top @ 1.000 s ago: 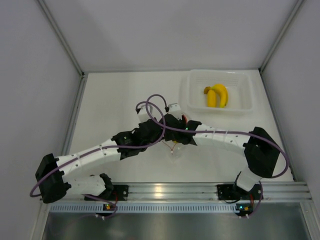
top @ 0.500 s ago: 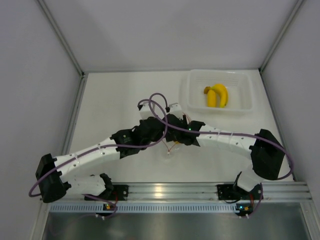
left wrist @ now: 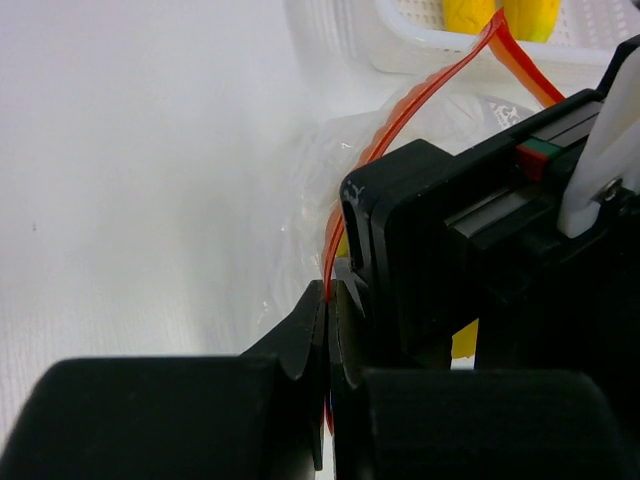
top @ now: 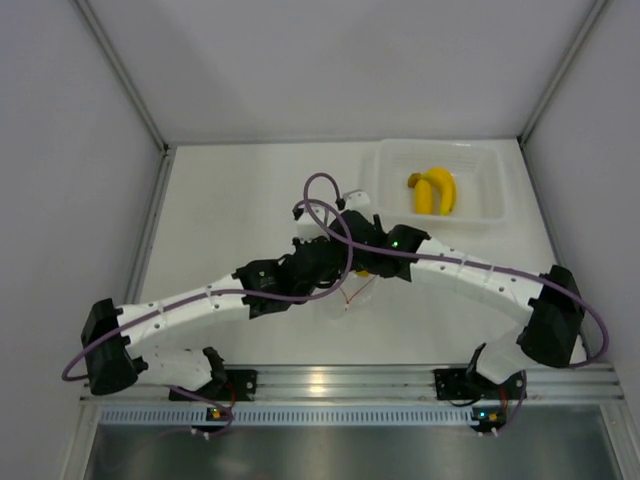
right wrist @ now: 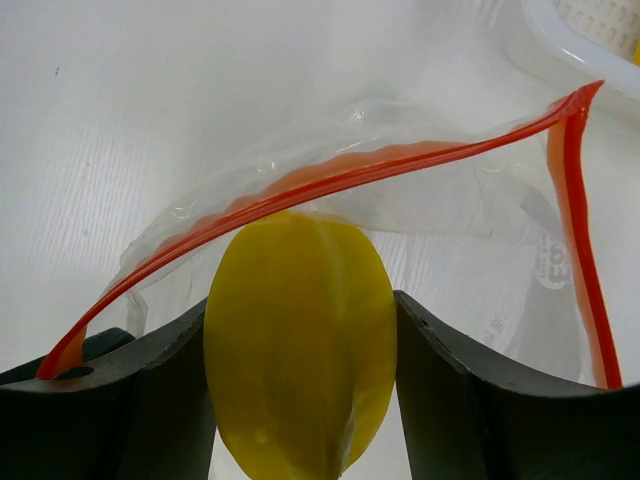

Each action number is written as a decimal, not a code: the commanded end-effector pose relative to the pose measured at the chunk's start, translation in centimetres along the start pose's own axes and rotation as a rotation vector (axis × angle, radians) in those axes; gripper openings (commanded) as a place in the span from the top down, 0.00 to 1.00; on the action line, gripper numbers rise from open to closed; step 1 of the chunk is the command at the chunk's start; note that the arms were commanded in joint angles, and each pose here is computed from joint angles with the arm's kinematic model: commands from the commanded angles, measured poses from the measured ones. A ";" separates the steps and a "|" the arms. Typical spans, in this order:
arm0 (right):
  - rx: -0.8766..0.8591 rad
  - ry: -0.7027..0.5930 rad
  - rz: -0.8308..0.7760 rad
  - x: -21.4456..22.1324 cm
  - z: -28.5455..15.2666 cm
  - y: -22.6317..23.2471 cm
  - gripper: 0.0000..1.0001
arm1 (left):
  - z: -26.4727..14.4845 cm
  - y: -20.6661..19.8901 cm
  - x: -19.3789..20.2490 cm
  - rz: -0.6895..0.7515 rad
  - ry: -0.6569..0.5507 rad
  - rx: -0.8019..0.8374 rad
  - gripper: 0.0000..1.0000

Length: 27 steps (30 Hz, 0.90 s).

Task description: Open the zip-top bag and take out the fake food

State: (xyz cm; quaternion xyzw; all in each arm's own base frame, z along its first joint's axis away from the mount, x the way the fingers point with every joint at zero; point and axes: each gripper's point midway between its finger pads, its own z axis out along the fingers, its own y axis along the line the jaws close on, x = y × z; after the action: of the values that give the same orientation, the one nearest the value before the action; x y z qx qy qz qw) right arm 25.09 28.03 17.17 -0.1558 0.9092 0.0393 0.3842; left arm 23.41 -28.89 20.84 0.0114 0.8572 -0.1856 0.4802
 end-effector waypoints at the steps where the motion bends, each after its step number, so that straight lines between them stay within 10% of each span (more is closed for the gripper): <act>1: -0.117 -0.042 0.035 -1.4 -2.1 0.8 0.88 | -0.6 -3.8 -1.6 -0.088 -0.062 0.134 1.00; 27: -0.398 -0.157 0.011 -4.3 -11.6 0.1 0.89 | 2.1 0.1 -1.1 -0.289 -0.043 0.019 1.00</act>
State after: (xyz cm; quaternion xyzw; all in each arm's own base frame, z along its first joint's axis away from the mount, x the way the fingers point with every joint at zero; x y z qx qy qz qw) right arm 20.05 27.30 24.57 -0.2154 0.8723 0.2051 0.3881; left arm 25.01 -29.10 20.12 -0.0879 0.8473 -0.2382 0.4666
